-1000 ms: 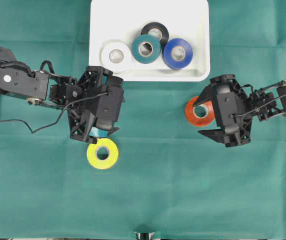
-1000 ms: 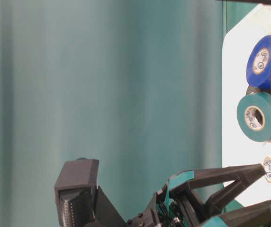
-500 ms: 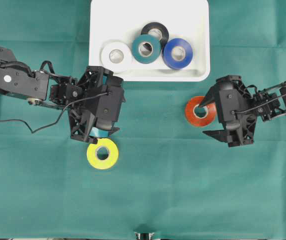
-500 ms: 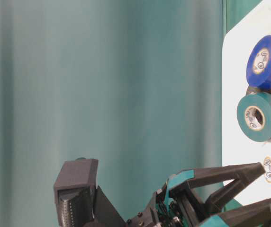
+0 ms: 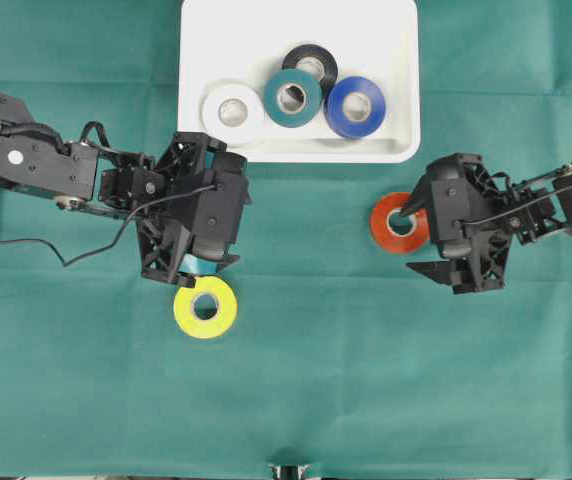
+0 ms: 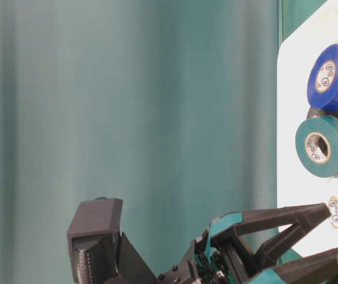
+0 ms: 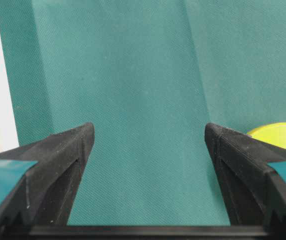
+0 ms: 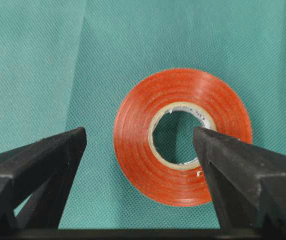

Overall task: Put the tape alternately from left to right into the white case.
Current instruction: 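Lower the right gripper into the red roll's hole and close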

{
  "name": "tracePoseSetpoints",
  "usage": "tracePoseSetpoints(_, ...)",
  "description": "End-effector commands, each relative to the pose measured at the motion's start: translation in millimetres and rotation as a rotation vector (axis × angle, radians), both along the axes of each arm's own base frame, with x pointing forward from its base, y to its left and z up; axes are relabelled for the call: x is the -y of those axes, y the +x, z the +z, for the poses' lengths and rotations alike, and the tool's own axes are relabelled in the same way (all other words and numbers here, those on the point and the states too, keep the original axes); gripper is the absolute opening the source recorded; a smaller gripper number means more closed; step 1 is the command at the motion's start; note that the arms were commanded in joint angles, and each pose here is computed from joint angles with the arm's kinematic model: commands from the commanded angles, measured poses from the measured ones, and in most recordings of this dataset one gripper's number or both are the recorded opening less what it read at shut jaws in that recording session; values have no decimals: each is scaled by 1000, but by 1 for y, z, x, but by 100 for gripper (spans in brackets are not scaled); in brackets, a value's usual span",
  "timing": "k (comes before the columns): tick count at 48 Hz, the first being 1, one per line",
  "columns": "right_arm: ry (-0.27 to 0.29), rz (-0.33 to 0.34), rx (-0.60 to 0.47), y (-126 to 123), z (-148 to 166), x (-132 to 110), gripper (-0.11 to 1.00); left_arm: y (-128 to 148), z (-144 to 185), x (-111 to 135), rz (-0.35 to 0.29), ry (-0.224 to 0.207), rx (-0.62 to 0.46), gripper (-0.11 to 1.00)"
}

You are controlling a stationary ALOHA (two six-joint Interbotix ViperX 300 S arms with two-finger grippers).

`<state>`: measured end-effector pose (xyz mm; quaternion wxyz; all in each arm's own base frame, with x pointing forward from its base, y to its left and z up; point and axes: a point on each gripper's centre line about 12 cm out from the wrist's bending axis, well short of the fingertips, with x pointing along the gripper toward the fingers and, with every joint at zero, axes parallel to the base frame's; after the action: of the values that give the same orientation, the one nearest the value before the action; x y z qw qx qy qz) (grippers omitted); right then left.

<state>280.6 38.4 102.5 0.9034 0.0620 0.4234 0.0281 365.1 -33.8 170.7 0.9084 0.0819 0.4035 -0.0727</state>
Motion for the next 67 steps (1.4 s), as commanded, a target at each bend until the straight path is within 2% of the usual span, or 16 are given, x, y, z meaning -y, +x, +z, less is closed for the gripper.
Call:
tracePoseSetpoints(1,6,2,14,5,2,-2,76,3,7,0,2,-5,26,100)
tracePoseSetpoints(22,4,1,-28,11,-12,-3,76,2,8,0,3,-6,27,100)
tracePoseSetpoints(40,2,0,-26,14,-10,-3,73,2,7,0,3,-6,26,100)
tracePoseSetpoints(43,0,3,-24,14,-10,-3,66,3,8,0,2,-5,29,100)
tracePoseSetpoints(49,0,3,-20,15,-9,-3,30,3,8,0,2,-5,29,100)
tracePoseSetpoints(54,0,3,-13,15,-6,-3,8,3,9,0,2,-5,30,100)
tracePoseSetpoints(56,0,2,-8,15,-4,-3,3,3,9,0,3,-6,30,100)
tracePoseSetpoints(67,3,-1,6,14,1,-3,3,3,10,0,3,-7,33,100)
